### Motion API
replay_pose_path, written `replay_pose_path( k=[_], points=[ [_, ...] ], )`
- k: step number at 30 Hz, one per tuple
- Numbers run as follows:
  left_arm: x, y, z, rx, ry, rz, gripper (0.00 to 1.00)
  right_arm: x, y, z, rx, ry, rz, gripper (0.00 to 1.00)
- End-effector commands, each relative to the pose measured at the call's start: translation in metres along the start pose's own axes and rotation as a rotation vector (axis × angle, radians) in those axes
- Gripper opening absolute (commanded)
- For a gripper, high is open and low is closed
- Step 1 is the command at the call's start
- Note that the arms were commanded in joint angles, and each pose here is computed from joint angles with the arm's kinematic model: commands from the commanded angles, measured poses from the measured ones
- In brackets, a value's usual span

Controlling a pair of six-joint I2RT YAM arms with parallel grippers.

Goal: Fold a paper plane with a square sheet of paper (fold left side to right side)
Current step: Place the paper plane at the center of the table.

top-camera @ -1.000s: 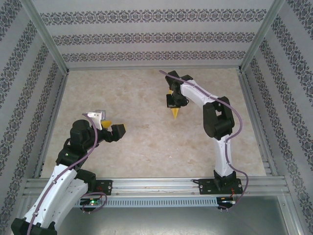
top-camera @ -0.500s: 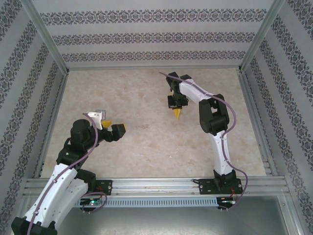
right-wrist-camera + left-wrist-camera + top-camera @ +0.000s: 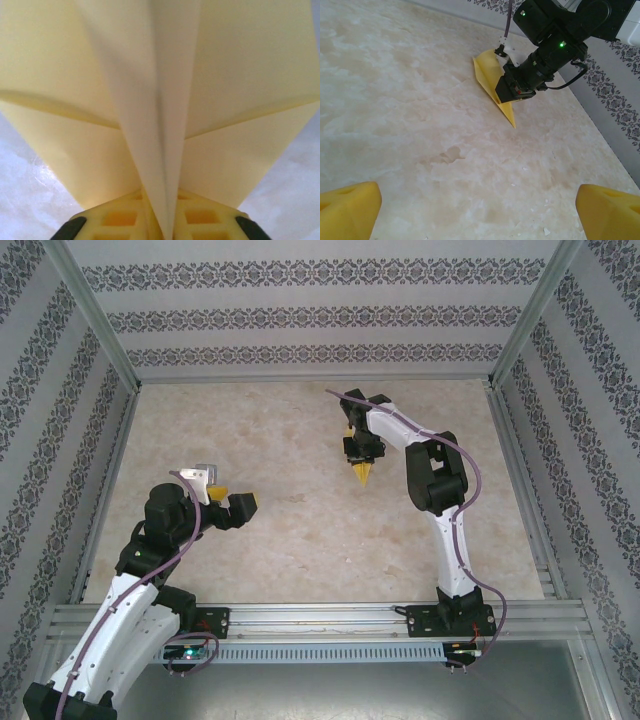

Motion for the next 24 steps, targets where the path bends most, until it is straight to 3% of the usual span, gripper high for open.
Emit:
replay_pose_path(
  k=[1,11,24],
  points=[
    [0.009,-0.002,0.001,0.013,0.008,-0.048,1.0,-0.004,0.015,-0.008,-0.025,0.013,0.027,0.21],
    [0.008,-0.004,0.008,0.097,-0.013,-0.033,1.0,-0.008,0.012,-0.012,-0.028,0.042,-0.006,0.39],
    [0.01,0.001,0.012,0.126,-0.049,-0.01,1.0,-0.015,0.005,-0.014,-0.012,0.075,-0.033,0.36]
  ],
)
Point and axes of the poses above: each hand's point on the last joint's axis, 136 mm out from that joint toward the fingers, its own y axis out along the fingers, its own z axis along the line the jaws close on, x = y × z, the point moved 9 cm from there along -y, back along the fingers, and after that the axes turned 11 degrees about y, right-handed, at the moved point
